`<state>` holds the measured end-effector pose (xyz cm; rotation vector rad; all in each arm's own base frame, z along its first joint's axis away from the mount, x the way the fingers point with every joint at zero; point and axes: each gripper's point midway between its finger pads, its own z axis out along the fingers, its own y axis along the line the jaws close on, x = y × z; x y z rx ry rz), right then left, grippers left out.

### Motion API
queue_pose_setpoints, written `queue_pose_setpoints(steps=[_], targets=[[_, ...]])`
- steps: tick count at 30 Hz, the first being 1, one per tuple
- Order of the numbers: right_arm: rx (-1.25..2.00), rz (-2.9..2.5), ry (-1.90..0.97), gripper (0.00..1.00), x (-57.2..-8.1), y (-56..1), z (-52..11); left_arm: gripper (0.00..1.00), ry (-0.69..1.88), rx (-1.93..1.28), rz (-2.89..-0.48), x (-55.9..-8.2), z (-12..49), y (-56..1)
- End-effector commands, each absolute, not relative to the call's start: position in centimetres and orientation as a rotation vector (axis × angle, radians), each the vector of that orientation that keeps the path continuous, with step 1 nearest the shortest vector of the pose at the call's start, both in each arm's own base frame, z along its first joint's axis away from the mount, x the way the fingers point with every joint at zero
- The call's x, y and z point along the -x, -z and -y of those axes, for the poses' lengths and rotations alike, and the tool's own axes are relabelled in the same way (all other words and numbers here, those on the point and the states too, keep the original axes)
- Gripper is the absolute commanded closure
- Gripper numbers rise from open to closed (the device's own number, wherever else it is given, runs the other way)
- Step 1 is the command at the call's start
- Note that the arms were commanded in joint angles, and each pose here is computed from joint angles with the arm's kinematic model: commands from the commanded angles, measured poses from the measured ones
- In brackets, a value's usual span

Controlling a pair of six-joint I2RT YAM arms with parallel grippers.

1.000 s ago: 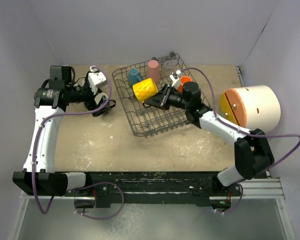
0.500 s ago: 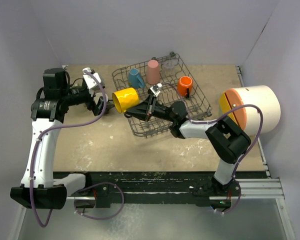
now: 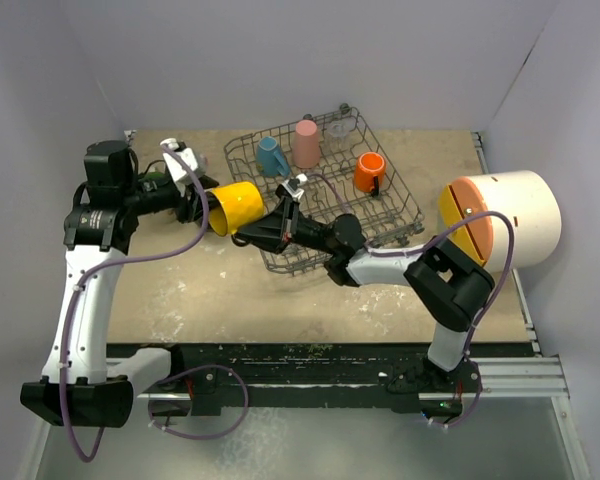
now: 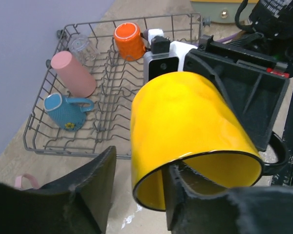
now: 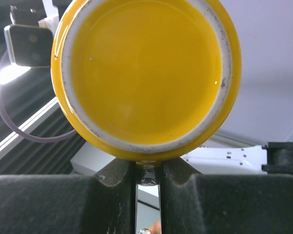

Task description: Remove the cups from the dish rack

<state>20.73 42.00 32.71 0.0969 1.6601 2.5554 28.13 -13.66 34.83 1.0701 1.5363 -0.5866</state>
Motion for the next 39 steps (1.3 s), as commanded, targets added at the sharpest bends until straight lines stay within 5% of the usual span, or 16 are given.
queue_pose_setpoints(steps=[1,6,9,11,15,22,33,39], targets=[[0.087,-1.223,-2.702,1.00,-18.4,-40.5,-39.7,0.59,0.646,-1.081,-1.442,-27.1,14.7,-37.0],[0.109,-1.150,-2.742,1.00,-17.9,-42.0,-40.2,0.64,0.698,-1.085,-1.464,-26.6,15.0,-36.2],[0.097,-1.156,-2.746,0.97,-18.0,-41.7,-40.5,0.80,0.702,-1.088,-1.469,-26.4,15.0,-35.9],[0.085,-1.200,-2.741,0.83,-18.0,-40.8,-40.6,1.00,0.677,-1.083,-1.485,-26.6,14.7,-35.6],[0.032,-1.335,-2.662,0.49,-18.9,-38.5,-40.5,1.00,0.552,-1.066,-1.550,-27.8,13.3,-34.5],[-0.078,-1.614,-2.377,0.15,-23.4,-33.8,-39.2,1.00,0.299,-1.070,-1.835,-29.9,8.8,-30.1],[-0.218,-2.025,-1.511,0.00,-30.1,-25.6,-32.7,1.00,-0.085,-1.185,-2.281,-29.1,-0.3,-21.5],[-0.164,-2.061,-1.021,0.00,-32.0,-26.4,-27.5,1.00,-0.159,-1.027,-2.443,-30.8,-7.9,-18.2]])
